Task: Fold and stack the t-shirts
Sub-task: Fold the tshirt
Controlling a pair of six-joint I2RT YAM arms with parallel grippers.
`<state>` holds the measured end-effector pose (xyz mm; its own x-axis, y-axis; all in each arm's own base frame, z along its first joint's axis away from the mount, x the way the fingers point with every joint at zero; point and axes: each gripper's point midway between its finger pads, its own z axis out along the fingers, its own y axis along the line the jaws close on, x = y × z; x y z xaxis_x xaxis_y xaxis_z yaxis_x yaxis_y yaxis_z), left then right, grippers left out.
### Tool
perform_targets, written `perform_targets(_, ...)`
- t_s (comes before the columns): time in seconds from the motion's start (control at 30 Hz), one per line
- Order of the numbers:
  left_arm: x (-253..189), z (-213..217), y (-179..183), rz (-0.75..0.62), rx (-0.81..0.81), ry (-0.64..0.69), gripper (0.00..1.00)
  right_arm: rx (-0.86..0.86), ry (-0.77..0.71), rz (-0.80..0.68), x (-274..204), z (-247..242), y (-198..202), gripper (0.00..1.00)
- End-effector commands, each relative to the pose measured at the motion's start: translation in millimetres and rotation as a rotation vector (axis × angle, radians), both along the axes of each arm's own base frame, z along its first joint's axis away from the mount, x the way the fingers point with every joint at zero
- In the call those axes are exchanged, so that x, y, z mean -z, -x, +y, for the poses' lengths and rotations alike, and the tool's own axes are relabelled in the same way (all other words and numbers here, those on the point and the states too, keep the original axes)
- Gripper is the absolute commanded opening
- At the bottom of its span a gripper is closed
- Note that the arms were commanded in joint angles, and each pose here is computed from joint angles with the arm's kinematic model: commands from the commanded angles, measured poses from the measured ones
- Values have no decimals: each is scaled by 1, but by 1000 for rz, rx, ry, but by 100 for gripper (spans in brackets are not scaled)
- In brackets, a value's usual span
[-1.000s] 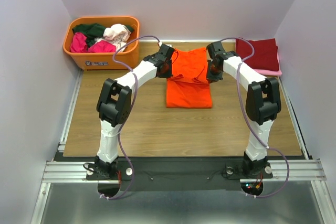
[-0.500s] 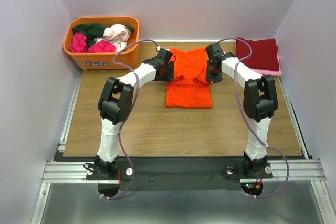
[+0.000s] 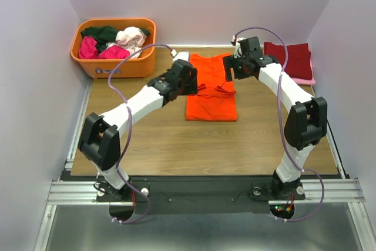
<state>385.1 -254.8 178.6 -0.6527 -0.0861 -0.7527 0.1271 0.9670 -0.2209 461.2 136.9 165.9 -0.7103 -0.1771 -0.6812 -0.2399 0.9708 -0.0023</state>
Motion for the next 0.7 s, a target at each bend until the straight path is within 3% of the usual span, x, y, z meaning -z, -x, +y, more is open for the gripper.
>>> perform_targets(0.0,45,-29,28,84,45,-25,63,-150,38,-2,15,10,3,88)
perform_targets(0.17,79,-45,31,143,75,-65,43,-199,60,44,40,12,4,88)
perform_targets(0.27,97,-46,31,172,83,-87,38,-212,74,65,55,12,2,88)
perform_targets(0.47,133,-44,42,245,105,-122,31,-213,108,79,78,12,-12,88)
perform_targets(0.67,148,-37,56,284,106,-118,31,-234,119,88,90,15,-20,88)
